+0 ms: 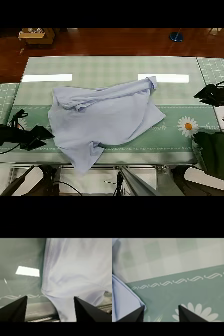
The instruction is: Fold the shirts.
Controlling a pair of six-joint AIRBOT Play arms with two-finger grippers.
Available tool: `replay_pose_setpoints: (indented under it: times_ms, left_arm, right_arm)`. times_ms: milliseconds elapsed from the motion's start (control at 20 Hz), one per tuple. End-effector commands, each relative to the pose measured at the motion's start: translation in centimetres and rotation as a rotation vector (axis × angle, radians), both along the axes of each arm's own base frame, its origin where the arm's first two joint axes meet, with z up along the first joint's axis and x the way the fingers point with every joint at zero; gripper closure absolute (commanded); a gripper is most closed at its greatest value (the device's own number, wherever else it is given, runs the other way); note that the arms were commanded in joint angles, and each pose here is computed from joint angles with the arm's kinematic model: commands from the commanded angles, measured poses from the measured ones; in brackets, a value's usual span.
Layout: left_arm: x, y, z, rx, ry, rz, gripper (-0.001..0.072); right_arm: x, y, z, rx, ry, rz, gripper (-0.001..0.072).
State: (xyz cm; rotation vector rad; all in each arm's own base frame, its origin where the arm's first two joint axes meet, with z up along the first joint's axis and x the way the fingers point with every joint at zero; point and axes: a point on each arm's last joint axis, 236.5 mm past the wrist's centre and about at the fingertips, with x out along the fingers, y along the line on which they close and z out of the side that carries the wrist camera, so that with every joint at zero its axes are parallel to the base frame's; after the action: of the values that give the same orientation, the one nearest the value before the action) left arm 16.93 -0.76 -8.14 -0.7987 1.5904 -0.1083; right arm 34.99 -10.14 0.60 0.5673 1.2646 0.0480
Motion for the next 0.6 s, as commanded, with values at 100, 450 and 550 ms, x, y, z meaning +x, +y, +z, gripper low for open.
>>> replay_pose_setpoints:
  times_ms: [100, 450, 550]
  left_arm:
    - [1.9, -1.5, -2.3, -0.018, -0.037, 0.023, 0.0035]
    - [2.2, -4.6, -5.5, -0.017, 0.031, -0.082, 0.0682]
    - [2.2, -4.5, -5.4, -0.019, 0.031, -0.079, 0.0682]
  right_arm:
    - [0.0, 0.2, 0.1, 0.024, -0.008, -0.004, 0.0184]
    - [-1.8, 1.3, -0.1, 0.064, 0.059, 0.037, 0.0184]
    - [-3.1, 2.3, -1.5, 0.101, 0.106, 0.040, 0.0184]
